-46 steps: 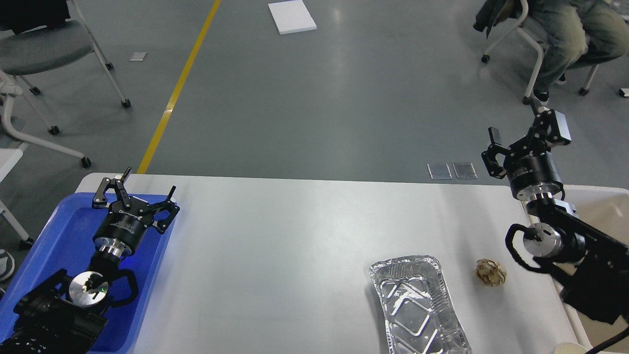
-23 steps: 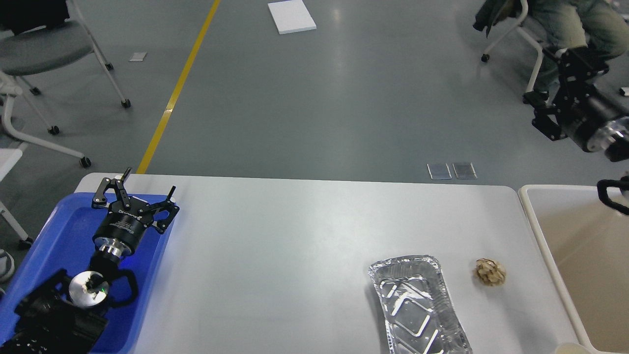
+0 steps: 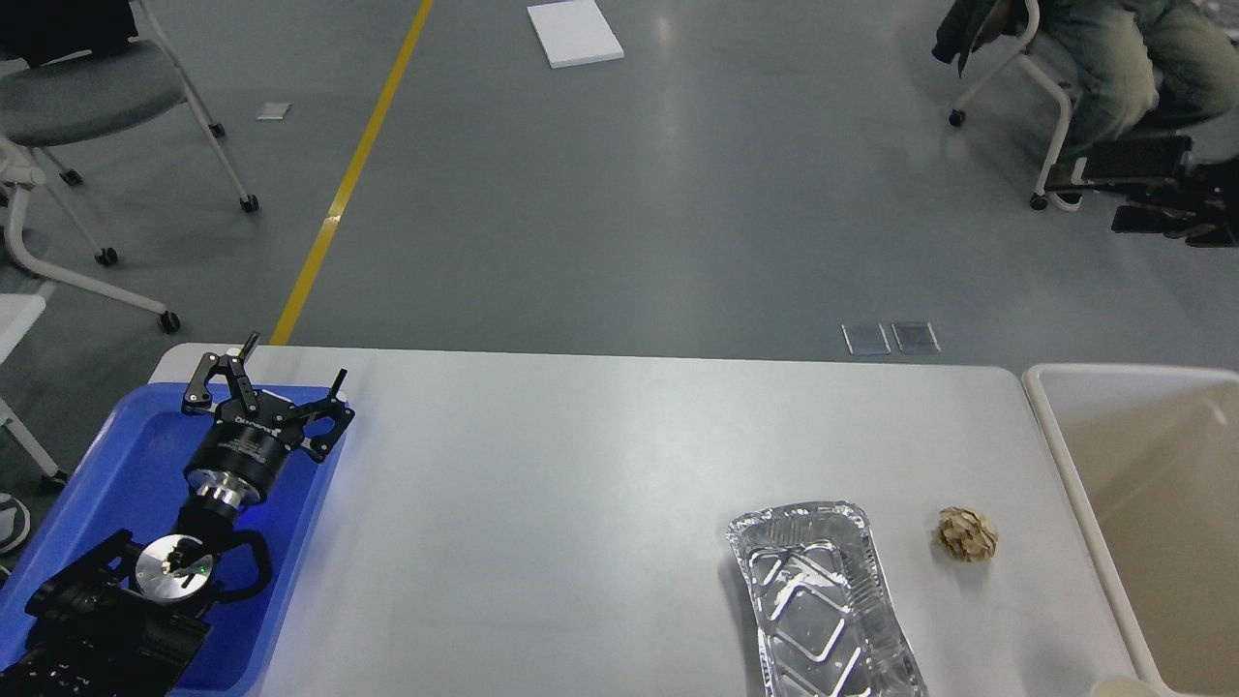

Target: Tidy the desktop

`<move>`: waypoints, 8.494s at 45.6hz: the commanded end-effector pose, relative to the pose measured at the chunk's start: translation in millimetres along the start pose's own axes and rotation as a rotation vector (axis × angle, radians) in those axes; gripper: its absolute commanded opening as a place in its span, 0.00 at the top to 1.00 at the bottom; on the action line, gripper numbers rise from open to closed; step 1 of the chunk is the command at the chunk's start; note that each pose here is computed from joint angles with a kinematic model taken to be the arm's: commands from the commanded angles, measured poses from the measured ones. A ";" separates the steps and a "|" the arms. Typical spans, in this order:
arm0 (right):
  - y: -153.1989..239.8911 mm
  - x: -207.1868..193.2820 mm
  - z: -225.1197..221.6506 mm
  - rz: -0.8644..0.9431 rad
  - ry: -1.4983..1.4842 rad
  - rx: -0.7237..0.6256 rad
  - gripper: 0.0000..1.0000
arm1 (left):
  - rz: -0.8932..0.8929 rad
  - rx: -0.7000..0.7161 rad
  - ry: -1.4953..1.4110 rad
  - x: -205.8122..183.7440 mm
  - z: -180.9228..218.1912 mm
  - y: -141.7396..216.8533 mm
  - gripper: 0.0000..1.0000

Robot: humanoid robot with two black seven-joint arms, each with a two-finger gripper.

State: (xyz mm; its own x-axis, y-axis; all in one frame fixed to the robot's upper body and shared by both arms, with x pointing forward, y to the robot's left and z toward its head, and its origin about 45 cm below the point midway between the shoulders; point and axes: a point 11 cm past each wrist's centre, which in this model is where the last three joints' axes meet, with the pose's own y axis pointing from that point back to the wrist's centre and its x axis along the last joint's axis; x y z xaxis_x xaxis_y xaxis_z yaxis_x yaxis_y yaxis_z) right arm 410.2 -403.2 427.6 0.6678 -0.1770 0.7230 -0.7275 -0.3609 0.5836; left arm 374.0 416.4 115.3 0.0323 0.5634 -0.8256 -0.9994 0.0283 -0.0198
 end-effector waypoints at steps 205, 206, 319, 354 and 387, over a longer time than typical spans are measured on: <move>47.6 -310.5 151.0 -0.620 -0.071 -0.347 0.01 | 0.000 -0.002 0.001 0.0 0.2 0.0 0.00; 46.5 -310.6 150.4 -0.618 -0.070 -0.343 0.01 | 0.000 -0.002 0.001 0.0 0.2 0.0 0.00; 37.6 -170.0 65.3 -0.567 0.040 -0.176 1.00 | 0.000 0.002 0.000 0.0 -0.2 0.0 0.00; 9.1 -22.4 -38.9 -0.374 0.359 -0.164 1.00 | 0.000 0.002 0.000 0.0 -0.2 0.0 0.00; 45.3 -7.0 105.1 -0.308 -0.005 -0.558 1.00 | 0.000 0.002 -0.001 0.0 -0.3 0.0 0.00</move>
State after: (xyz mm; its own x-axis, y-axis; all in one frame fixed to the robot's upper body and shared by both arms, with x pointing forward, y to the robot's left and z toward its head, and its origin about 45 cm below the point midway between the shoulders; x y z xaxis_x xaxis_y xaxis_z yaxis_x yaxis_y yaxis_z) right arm 397.7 -440.4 430.4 0.8750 0.0212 0.4836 -0.4837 0.0018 0.8752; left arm 374.0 416.1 115.2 0.0325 0.5638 -0.8253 -0.9994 0.0302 -0.0187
